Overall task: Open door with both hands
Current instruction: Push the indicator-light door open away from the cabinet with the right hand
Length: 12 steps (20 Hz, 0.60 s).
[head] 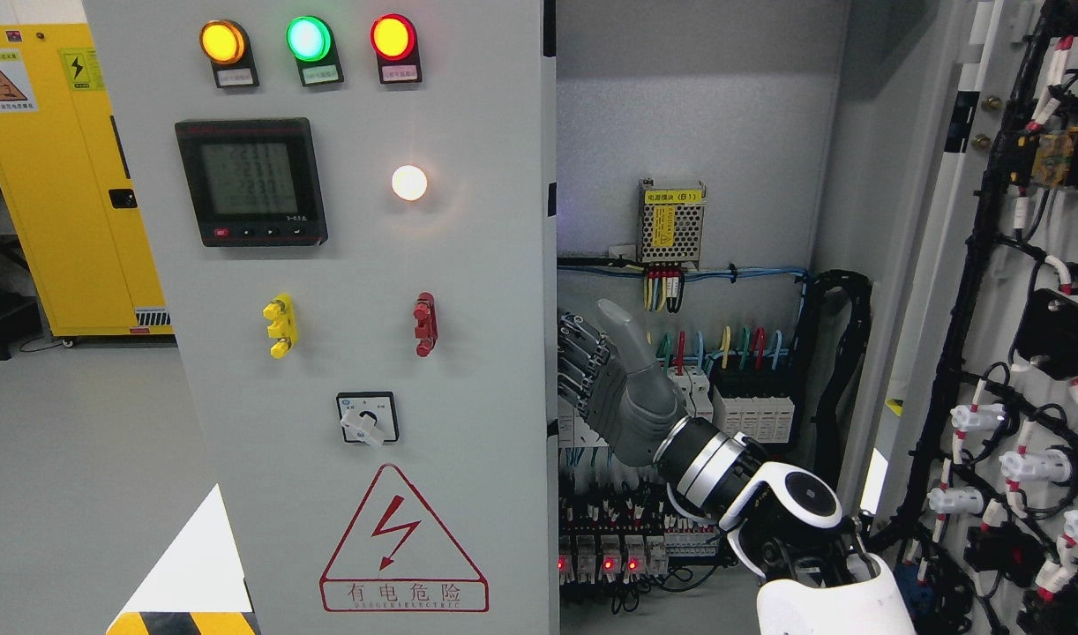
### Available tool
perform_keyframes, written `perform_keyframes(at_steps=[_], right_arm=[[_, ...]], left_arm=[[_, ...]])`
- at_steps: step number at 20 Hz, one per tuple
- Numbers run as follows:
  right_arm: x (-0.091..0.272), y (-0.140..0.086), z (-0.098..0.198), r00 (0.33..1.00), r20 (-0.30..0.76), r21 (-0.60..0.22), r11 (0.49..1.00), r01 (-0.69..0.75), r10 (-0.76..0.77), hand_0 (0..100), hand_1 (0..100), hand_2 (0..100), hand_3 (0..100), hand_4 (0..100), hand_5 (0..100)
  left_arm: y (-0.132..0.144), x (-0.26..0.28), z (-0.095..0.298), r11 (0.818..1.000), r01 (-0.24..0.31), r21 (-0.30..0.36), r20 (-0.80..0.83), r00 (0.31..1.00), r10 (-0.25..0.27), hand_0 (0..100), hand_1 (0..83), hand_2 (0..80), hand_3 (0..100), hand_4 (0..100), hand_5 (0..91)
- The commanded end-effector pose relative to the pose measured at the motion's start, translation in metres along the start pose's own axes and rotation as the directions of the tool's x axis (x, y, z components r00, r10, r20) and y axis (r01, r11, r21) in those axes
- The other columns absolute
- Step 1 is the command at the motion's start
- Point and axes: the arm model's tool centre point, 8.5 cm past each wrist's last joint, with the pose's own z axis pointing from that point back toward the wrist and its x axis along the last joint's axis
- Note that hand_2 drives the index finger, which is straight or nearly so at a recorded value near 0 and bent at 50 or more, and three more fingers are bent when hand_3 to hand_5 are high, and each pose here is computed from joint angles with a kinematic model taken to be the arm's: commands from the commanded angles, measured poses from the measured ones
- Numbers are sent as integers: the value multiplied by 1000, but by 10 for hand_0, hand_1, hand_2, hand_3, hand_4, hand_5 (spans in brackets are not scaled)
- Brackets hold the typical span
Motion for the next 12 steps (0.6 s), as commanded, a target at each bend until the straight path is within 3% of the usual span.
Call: perform_keyframes(at_steps=[1, 6, 12], right_arm=[[4, -6, 4, 999, 26, -11, 999, 31, -31, 220, 13, 0, 0, 0, 0], [10, 4, 4, 999, 39, 82, 997, 14, -18, 220, 12, 0, 0, 0, 0], [12, 5, 8, 999, 50, 92, 996, 6, -10, 219, 11, 0, 0, 0, 0]], left_arm=[[1, -3, 1, 1000, -1, 3, -9, 1000, 1, 0, 0, 0, 0, 0, 0], [2, -3, 1, 1000, -1, 5, -9, 1000, 1, 0, 0, 0, 0, 0, 0], [2, -3, 1, 1000, -1, 5, -9, 1000, 1, 0, 0, 0, 0, 0, 0]])
